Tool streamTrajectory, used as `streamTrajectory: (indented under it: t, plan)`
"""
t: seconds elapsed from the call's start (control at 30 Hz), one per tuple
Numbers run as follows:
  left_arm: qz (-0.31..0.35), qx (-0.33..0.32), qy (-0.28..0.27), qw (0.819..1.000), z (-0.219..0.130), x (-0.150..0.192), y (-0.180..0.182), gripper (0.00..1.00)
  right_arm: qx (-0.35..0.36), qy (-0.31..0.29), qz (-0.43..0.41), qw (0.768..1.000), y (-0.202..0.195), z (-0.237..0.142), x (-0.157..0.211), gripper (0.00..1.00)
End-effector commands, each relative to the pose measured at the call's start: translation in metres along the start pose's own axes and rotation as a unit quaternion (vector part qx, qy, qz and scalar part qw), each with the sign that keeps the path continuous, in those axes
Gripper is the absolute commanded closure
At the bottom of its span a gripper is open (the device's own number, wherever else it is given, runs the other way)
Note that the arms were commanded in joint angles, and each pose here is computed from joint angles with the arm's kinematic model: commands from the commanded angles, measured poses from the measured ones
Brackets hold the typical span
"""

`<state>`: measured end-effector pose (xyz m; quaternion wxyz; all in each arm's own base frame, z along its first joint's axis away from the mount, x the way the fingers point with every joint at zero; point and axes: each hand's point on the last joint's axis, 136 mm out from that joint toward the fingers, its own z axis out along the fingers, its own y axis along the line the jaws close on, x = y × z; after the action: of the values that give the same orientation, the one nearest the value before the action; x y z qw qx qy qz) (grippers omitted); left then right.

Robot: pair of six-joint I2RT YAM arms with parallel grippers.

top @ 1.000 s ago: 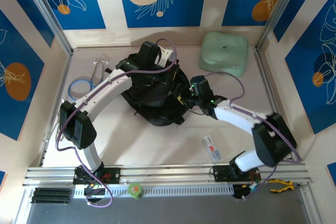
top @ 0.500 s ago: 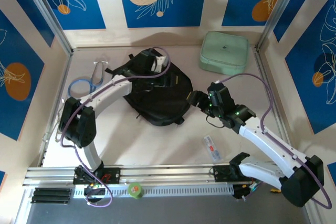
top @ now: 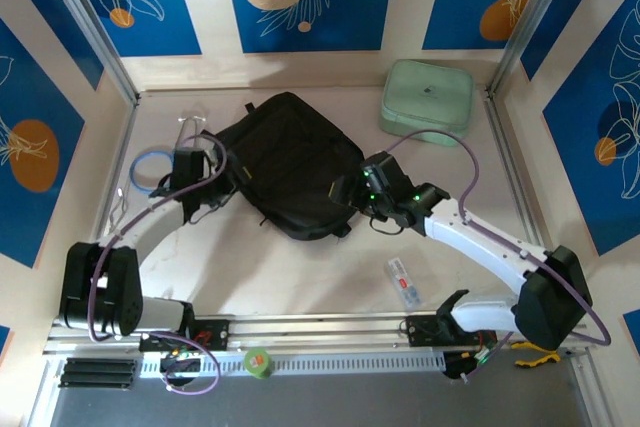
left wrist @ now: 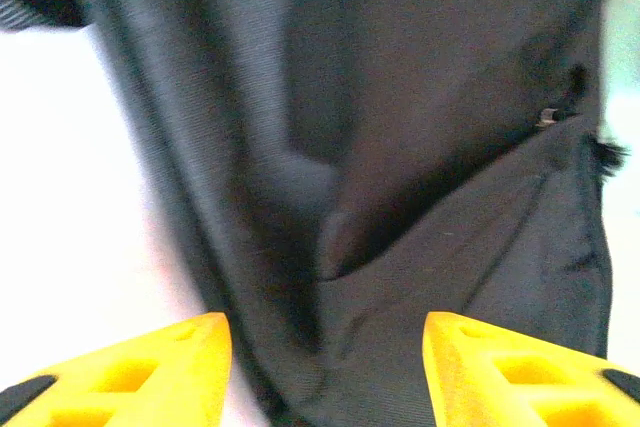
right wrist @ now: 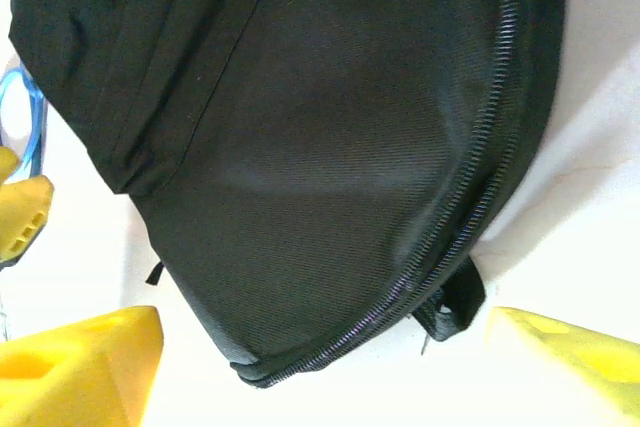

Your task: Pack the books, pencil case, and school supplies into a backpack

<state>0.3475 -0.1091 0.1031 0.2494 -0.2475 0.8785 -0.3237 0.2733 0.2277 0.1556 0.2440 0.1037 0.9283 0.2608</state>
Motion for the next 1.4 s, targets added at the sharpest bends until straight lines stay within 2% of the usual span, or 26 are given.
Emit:
streamTrajectory:
  t: [0.0,0.13,0.43,0.6,0.9,1.0,1.17,1.37]
  plan:
    - [-0.029,0.033,0.000,0.999,0.005,-0.002,-0.002,0.49,-0.033,0.005,-0.017,0.999,0.027,0.000,-0.002,0.13]
    - [-0.043,0.039,0.020,0.998,0.021,0.001,0.004,0.56,-0.034,0.012,-0.026,0.999,0.037,0.004,0.004,0.10]
    - [-0.058,0.020,0.019,0.998,0.037,-0.003,0.021,0.69,-0.027,0.018,-0.018,0.999,0.038,0.008,0.010,0.11]
    - [-0.071,0.003,0.025,0.997,0.041,0.003,0.034,0.72,-0.024,0.017,-0.016,0.999,0.038,0.008,0.011,0.11]
    - [-0.079,0.031,0.030,0.996,0.055,-0.005,0.023,0.72,-0.024,0.023,-0.015,0.999,0.039,0.010,0.013,0.11]
    - [-0.084,0.043,0.027,0.995,0.059,-0.009,0.020,0.78,-0.024,0.024,-0.015,0.999,0.039,0.010,0.013,0.11]
    - [-0.076,0.069,0.017,0.995,0.051,-0.015,0.003,0.99,-0.024,0.025,-0.021,0.999,0.043,0.008,0.017,0.16]
    - [-0.067,0.093,0.014,0.993,0.029,-0.011,-0.023,1.00,-0.037,0.034,-0.072,0.996,0.078,0.012,0.044,0.18]
